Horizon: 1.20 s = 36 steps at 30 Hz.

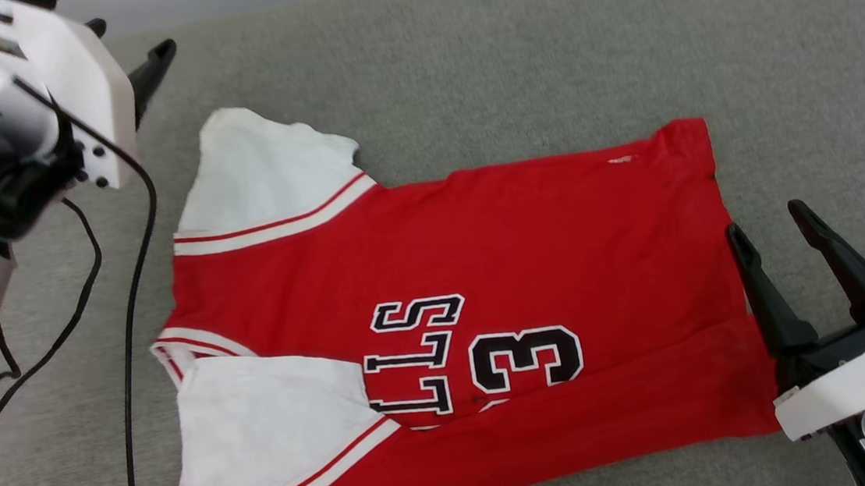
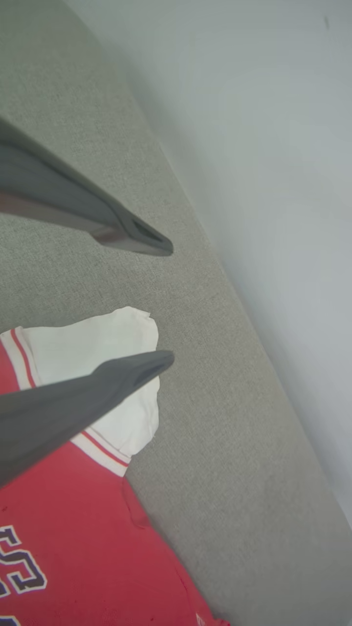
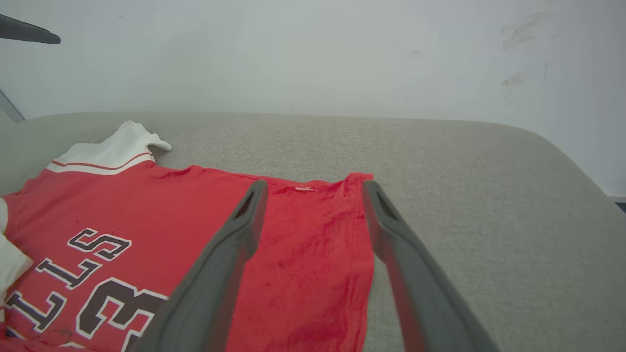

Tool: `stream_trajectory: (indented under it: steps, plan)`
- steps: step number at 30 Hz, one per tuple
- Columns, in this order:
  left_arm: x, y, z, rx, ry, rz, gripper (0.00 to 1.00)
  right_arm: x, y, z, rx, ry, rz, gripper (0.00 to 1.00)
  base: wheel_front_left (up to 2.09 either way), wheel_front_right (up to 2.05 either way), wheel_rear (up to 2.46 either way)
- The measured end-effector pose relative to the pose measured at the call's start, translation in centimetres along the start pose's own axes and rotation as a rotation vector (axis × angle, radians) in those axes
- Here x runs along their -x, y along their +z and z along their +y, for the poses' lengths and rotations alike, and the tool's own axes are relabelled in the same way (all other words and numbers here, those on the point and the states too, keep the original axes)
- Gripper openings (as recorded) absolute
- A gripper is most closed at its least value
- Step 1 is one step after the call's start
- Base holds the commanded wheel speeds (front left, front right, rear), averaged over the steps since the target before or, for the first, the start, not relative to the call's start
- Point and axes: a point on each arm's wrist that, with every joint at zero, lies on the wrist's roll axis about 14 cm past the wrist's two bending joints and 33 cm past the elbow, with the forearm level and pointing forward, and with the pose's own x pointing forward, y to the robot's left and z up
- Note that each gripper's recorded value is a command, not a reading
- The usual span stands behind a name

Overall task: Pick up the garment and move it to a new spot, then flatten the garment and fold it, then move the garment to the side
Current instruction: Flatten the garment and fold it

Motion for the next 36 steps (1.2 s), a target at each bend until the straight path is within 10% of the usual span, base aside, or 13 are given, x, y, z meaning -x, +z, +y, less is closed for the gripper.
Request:
stream_trajectory:
  steps: [24, 25, 26, 36]
  plan:
    - [-9.2, -14.9, -2.0, 0.042, -0.14, 0.653, 1.0, -2.8, -5.2, -2.0, 0.023, -0.041, 0.122, 1.0, 0.0, 0.0, 0.0]
    - [-9.2, -15.0, -2.1, 0.048, -0.143, 0.655, 0.39, -2.7, -5.3, -2.0, 0.022, -0.043, 0.123, 1.0, 0.0, 0.0, 0.0]
    - [-9.1, -15.0, -2.1, 0.047, -0.145, 0.656, 0.0, -2.7, -5.3, -2.1, 0.022, -0.044, 0.122, 1.0, 0.0, 0.0, 0.0]
    - [-8.1, -12.6, -2.6, 0.058, -0.146, 0.49, 0.0, -3.9, -1.5, -3.1, 0.079, -0.035, 0.036, 1.0, 0.0, 0.0, 0.0]
